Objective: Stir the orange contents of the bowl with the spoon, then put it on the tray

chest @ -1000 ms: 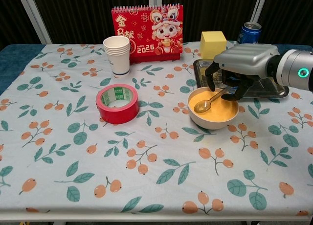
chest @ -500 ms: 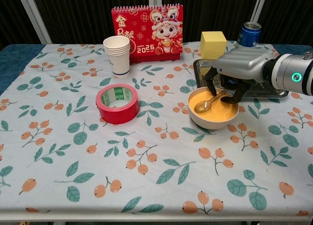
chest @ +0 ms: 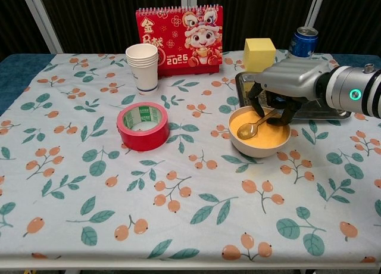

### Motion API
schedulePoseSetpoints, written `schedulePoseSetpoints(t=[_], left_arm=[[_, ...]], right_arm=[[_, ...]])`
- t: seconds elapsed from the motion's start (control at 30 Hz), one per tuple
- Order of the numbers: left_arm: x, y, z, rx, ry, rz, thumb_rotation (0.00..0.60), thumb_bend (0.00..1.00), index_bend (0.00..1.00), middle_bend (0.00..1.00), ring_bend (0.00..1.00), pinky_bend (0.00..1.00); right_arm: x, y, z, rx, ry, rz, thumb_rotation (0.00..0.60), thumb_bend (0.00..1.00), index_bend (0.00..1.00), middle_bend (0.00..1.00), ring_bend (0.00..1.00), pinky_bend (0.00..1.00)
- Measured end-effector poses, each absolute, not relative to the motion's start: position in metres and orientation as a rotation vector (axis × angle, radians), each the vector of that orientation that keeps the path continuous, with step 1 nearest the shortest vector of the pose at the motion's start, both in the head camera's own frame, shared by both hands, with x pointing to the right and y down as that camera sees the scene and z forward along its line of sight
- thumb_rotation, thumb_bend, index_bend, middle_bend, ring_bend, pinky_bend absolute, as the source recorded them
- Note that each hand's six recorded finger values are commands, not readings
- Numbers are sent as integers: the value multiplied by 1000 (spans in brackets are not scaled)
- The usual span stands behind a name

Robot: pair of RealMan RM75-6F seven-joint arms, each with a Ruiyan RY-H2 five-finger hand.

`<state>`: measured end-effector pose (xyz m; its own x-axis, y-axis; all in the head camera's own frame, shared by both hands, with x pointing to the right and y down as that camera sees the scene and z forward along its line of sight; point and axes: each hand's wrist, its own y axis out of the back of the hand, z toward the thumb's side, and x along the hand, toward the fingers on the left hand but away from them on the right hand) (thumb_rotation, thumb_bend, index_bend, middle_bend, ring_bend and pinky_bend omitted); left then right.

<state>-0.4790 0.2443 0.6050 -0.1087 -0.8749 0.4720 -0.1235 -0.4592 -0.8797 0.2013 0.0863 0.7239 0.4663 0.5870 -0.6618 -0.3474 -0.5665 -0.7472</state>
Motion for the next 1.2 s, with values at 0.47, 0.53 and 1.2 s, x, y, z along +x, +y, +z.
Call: schedulePoseSetpoints(t=[0.47,0.53,1.2], left_arm=[[-478,242,602,-1570,1116,-1609,600,142,186,179,119,125],[-477,242,601,-1570,1117,-1605,600,142,186,179,118,125],[-478,244,604,-1584,1126,-1606,600,143,185,179,119,125]], right_arm=[[195,76,700,-1570,-61,1153,600,572,681,923,911,1000],[192,74,695,-1510,-19,1126,600,608,687,928,917,1000],[168,73,699,-1089,222,964,600,686,781,947,935,1000]])
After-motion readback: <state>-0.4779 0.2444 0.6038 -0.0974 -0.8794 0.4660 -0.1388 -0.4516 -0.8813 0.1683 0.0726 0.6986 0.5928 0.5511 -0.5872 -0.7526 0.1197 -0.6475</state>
